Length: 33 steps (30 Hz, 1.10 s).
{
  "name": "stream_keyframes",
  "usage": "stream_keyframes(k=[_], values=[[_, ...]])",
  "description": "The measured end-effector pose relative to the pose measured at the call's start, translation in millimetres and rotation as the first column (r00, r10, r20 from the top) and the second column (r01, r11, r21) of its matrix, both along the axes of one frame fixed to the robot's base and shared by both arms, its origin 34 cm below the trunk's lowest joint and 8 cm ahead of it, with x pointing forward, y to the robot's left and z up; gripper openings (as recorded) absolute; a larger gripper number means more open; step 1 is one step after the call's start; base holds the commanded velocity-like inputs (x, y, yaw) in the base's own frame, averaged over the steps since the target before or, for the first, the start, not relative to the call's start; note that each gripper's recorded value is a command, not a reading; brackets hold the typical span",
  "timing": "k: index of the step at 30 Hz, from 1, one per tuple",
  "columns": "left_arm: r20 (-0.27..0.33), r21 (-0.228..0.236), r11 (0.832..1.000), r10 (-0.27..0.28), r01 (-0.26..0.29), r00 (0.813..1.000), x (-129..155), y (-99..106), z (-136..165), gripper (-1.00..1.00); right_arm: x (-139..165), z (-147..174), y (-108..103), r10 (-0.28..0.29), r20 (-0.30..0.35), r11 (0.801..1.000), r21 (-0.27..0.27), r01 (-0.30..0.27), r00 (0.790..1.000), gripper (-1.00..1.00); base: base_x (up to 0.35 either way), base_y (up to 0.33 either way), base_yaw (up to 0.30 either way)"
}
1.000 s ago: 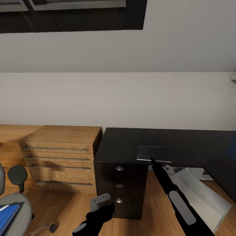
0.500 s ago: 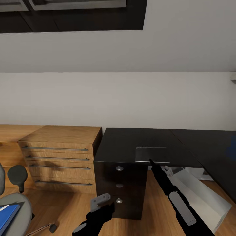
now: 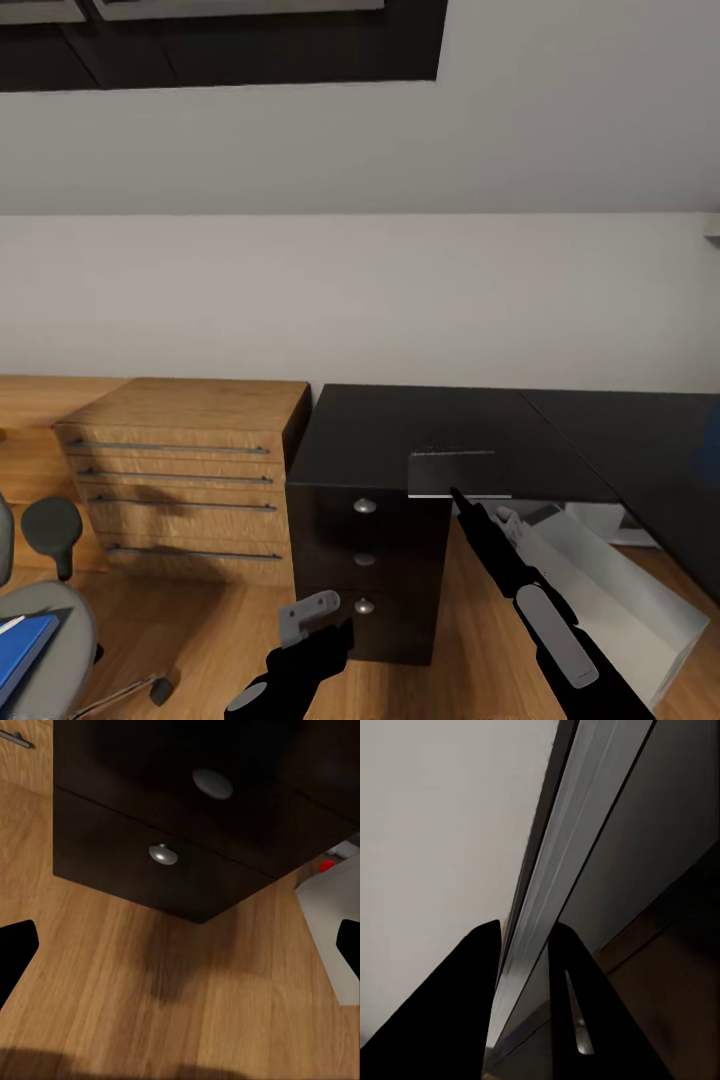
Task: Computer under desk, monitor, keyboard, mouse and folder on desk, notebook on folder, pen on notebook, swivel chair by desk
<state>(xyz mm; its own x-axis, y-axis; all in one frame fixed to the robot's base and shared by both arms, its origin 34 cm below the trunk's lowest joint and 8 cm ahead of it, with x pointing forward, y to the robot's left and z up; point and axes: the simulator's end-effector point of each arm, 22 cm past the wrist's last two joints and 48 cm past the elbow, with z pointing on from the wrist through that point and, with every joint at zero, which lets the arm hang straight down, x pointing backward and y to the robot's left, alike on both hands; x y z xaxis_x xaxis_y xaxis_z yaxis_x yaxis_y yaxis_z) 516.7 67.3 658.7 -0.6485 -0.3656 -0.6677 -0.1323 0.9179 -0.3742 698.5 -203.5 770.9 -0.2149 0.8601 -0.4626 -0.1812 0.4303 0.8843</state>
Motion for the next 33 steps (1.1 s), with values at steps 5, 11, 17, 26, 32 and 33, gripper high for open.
stream_keyframes(k=[5, 11, 17, 26, 32, 33], values=[[0.000, 0.000, 1.000, -0.001, 0.001, 1.000, -0.4, -0.2, -2.1, 1.00, -0.4, -2.0, 0.1, 0.000, 0.000, 1.000, 0.000, 0.000, 1.000, -1.00, 0.000, 0.000, 0.000], [0.005, -0.005, 1.000, -0.004, 0.004, 1.000, 0.9, 0.2, -1.3, 1.00, -0.3, -2.7, -0.2, -0.001, -0.002, 1.000, 0.000, 0.001, 1.000, -1.00, 0.035, 0.000, 0.000], [0.006, -0.004, 1.000, -0.003, 0.003, 1.000, 1.0, 0.9, -1.4, 1.00, -0.3, -3.8, 0.0, 0.000, -0.008, 1.000, -0.001, 0.000, 1.000, -1.00, 0.128, 0.000, 0.000], [0.005, -0.002, 1.000, 0.000, 0.000, 1.000, 1.5, 2.7, -1.6, 1.00, -0.4, -3.9, 0.4, 0.002, -0.009, 1.000, 0.000, -0.002, 1.000, -1.00, 0.147, 0.000, 0.000], [0.005, -0.001, 1.000, 0.000, 0.000, 1.000, 1.4, 2.8, -1.9, 1.00, -0.3, -4.0, 0.4, 0.002, -0.009, 1.000, 0.000, -0.002, 1.000, -1.00, 0.009, 0.000, 0.000], [0.004, -0.001, 1.000, 0.001, -0.001, 1.000, 1.3, 2.8, -2.0, 1.00, -0.3, -4.1, 0.4, 0.002, -0.009, 1.000, 0.000, -0.002, 1.000, -1.00, 0.001, 0.000, 0.000]])
